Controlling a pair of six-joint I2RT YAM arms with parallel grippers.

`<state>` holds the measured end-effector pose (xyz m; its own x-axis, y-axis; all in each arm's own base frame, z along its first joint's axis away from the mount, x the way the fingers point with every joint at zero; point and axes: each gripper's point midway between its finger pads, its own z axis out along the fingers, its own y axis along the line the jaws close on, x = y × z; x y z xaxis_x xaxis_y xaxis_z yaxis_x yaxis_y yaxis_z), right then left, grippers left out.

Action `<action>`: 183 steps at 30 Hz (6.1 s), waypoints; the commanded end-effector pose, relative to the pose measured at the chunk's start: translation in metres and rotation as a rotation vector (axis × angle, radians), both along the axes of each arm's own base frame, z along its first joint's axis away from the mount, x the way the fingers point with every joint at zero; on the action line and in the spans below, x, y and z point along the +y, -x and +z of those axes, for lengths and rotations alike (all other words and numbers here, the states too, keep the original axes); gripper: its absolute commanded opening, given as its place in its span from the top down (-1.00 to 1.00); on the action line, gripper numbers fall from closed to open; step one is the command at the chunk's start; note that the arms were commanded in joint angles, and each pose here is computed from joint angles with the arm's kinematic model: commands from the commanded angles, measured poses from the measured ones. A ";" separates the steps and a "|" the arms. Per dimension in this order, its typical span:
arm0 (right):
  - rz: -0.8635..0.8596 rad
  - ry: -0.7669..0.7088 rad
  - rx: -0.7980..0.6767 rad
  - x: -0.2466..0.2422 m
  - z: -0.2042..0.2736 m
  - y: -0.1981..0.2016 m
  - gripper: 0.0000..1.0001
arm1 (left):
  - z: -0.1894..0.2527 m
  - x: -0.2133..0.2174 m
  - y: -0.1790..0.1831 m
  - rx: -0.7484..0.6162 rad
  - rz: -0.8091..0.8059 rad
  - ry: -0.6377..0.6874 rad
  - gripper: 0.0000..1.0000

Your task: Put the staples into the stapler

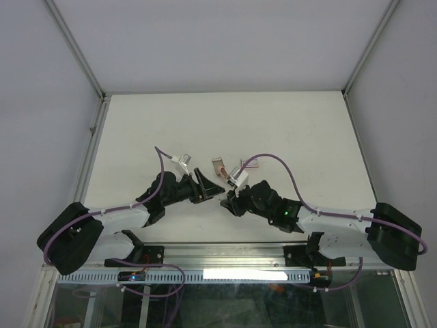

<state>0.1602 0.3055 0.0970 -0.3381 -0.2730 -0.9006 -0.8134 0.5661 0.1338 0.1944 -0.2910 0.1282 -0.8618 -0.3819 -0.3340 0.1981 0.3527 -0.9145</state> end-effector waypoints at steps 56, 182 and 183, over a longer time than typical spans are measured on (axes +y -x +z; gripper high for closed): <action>0.381 -0.596 0.540 0.016 0.126 0.047 -0.42 | 0.107 -0.007 0.045 -0.347 -0.210 0.299 0.74; -1.122 0.288 0.435 -0.254 -0.054 -0.216 0.34 | 0.049 0.113 -0.097 -0.464 0.345 -0.363 -0.98; -1.117 0.282 0.431 -0.253 -0.051 -0.217 -0.05 | 0.049 0.113 -0.097 -0.464 0.345 -0.363 -0.98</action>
